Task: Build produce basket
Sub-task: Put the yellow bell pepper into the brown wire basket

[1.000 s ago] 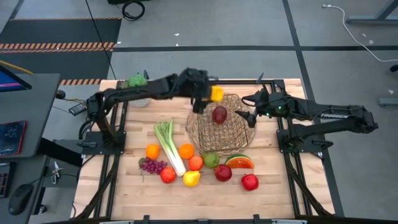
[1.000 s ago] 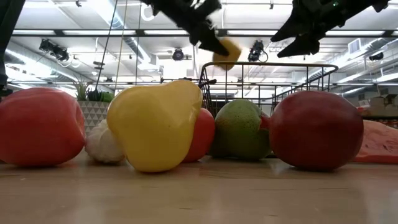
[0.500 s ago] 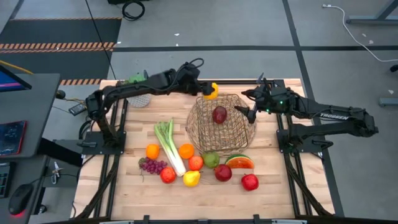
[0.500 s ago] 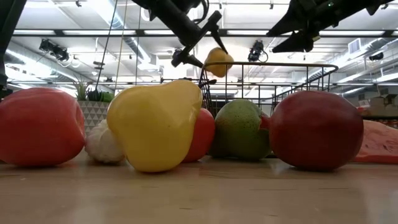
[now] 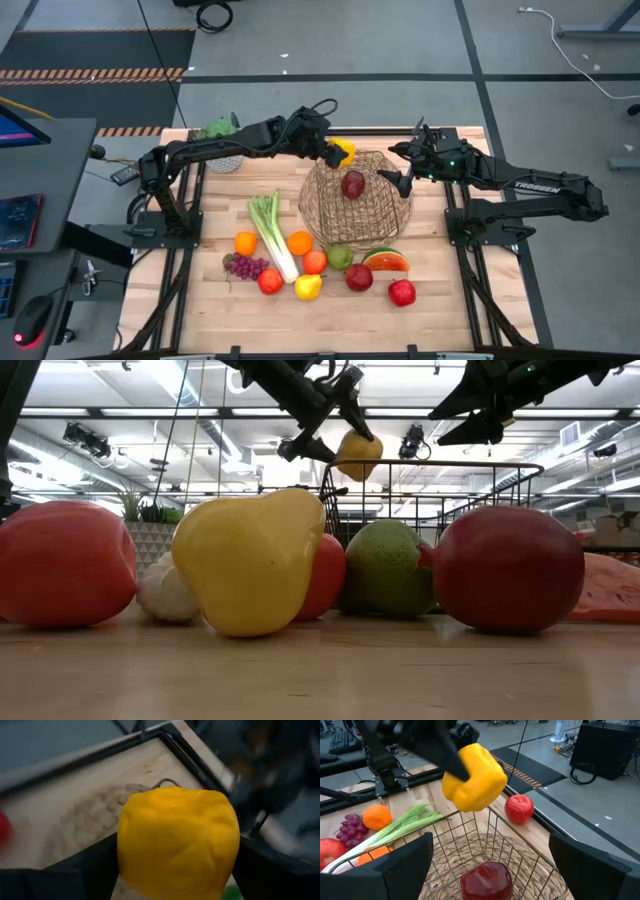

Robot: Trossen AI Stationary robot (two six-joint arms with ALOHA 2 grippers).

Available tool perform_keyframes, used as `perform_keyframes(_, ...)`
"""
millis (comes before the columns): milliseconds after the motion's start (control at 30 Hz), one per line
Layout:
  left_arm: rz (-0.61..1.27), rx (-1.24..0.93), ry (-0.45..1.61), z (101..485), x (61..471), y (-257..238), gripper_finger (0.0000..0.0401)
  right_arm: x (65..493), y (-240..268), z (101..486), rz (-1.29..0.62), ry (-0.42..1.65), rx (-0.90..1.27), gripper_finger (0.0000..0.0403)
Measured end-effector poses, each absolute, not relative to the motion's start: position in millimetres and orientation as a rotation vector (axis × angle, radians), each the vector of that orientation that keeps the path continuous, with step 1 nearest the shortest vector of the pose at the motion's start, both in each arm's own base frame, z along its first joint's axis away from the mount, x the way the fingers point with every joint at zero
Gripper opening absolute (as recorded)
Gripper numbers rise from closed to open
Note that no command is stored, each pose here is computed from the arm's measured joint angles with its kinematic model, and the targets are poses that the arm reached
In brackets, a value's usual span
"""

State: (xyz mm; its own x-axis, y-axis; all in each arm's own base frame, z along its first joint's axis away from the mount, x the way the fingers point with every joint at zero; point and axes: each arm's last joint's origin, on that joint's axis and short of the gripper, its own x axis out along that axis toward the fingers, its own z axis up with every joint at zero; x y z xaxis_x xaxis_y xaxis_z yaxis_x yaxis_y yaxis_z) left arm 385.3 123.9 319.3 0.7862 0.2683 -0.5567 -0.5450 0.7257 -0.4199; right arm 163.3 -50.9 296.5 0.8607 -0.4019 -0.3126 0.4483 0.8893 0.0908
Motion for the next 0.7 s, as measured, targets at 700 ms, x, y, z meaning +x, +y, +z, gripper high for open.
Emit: perform_keyframes(700,0.162,0.024,0.565,322.4,402.3,53.5,0.0330,163.7,-50.4,297.2,-0.429,0.285,0.173,0.0400)
